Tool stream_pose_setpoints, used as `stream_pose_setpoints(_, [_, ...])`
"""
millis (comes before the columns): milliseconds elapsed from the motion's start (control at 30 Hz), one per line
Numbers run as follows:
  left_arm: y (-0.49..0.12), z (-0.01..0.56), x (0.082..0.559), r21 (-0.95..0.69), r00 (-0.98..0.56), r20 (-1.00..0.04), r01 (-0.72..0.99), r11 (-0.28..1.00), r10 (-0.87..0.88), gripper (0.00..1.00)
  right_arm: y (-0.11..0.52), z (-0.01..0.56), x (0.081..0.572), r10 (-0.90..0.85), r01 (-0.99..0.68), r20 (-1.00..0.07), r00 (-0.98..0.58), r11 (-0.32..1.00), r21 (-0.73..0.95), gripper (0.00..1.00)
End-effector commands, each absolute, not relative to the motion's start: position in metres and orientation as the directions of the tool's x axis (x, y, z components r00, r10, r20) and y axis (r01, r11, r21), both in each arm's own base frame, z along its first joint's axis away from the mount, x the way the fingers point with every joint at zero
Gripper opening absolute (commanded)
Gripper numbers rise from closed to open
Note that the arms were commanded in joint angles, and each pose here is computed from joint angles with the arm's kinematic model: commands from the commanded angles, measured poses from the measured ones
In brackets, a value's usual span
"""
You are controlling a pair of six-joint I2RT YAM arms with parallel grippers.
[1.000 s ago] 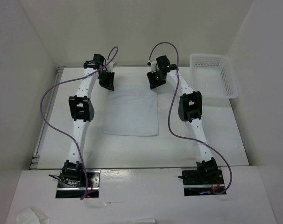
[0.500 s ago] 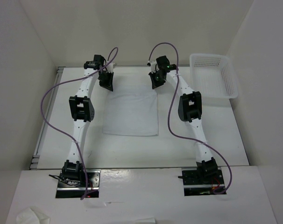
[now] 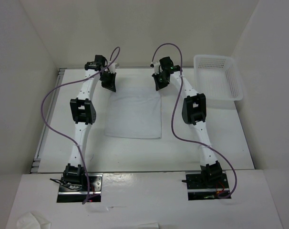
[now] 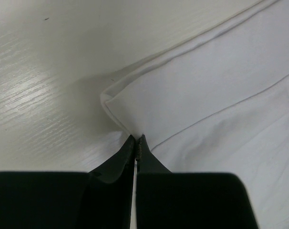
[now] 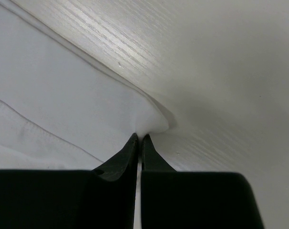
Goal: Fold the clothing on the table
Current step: Fold the skirt
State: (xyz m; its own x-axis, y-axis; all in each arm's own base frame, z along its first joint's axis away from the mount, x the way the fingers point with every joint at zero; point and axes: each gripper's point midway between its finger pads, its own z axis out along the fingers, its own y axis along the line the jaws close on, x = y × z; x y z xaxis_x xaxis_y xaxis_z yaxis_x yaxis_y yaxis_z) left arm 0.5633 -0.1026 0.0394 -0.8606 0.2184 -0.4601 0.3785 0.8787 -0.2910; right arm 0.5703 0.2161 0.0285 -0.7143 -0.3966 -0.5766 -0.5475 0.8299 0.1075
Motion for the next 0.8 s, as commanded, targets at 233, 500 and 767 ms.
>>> stream_pose_setpoints(233, [-0.098,0.137,0.538,-0.295,-0.768,-0.569,0.524,0.799,0.294,0.00,0.217,0.161,0.550,-0.402,-0.611,-0.709,-0.579,0.790,0.052,0.00])
stream_pose_setpoints(500, [-0.102,0.154,0.501,-0.274,-0.713,-0.559,0.641,0.717,0.423,0.00,0.216,0.175,0.512,-0.461,-0.683,-0.678,-0.572,0.725,0.084,0.00])
stream_pose_setpoints(767, [-0.100,0.144,0.448,-0.265,-0.661,-0.492,0.733,0.626,0.566,0.00,0.226,0.173,0.455,-0.580,-0.789,-0.586,-0.566,0.587,0.180,0.00])
